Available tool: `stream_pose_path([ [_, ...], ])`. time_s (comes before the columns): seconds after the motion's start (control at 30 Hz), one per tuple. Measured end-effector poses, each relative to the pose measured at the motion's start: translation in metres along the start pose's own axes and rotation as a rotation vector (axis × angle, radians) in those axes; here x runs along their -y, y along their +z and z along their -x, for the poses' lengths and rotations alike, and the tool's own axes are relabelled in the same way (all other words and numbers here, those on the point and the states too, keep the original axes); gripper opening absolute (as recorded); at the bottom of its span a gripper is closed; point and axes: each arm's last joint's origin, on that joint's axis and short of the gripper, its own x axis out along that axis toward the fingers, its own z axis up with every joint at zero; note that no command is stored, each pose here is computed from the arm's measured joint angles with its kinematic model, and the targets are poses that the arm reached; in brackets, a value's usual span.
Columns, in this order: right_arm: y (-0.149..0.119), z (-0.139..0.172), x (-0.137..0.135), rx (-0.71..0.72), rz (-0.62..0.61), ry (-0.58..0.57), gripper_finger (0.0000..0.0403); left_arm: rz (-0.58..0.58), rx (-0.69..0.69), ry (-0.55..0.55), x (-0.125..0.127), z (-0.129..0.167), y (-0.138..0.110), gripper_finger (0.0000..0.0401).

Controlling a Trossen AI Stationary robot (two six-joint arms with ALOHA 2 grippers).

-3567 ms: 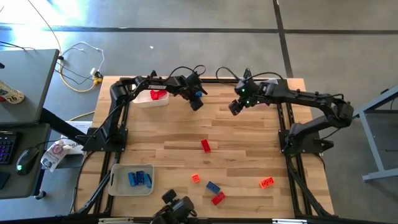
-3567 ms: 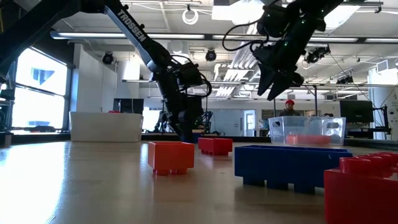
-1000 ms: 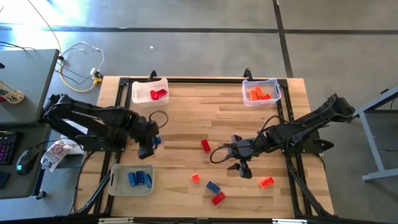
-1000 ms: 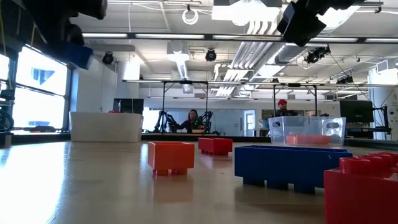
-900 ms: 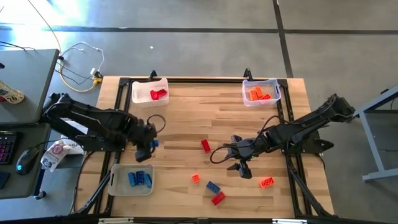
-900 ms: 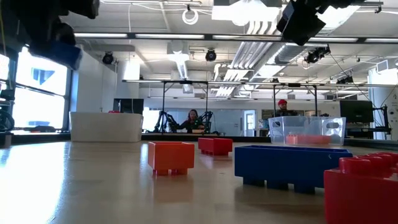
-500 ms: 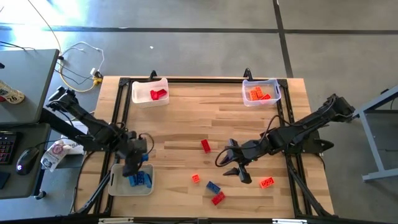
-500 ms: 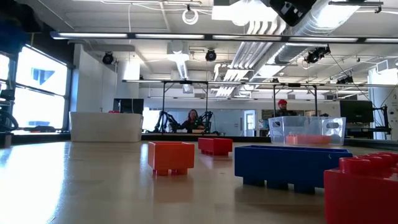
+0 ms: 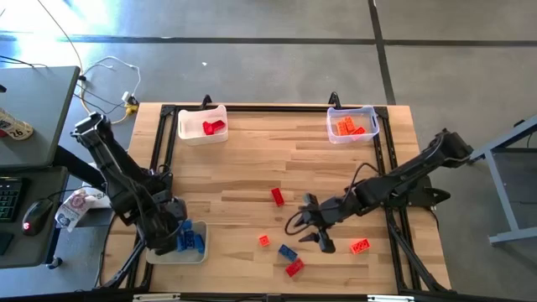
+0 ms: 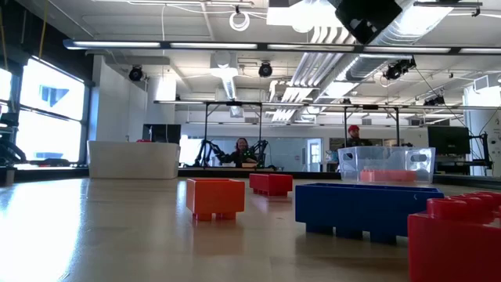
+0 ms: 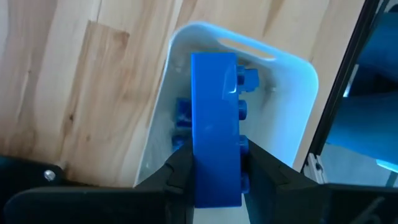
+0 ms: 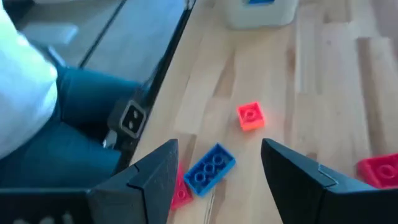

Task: Sort & place blocks by color
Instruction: Put the blue game piece into the gray bin

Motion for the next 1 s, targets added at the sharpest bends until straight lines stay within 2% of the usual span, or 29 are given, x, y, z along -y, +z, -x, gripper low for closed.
stream_pose_path([
  [0.33, -0.021, -0.032, -0.021, -0.084, 0.088, 0.110, 0.0216, 0.000, -0.037, 0.012, 0.023, -0.025, -0.001, 0.0074],
  [0.53, -0.036, -0.047, -0.033, -0.138, 0.123, 0.137, 0.0216, 0.022, -0.082, 0.053, 0.029, -0.039, -0.002, 0.0074],
  [0.77, -0.051, -0.067, -0.043, -0.158, 0.198, 0.165, 0.0216, 0.032, -0.141, 0.015, 0.041, -0.052, -0.002, 0.0074],
  [1.0, -0.062, -0.084, -0.045, -0.168, 0.214, 0.168, 0.0216, 0.040, -0.207, 0.048, 0.044, -0.063, -0.005, 0.0074],
])
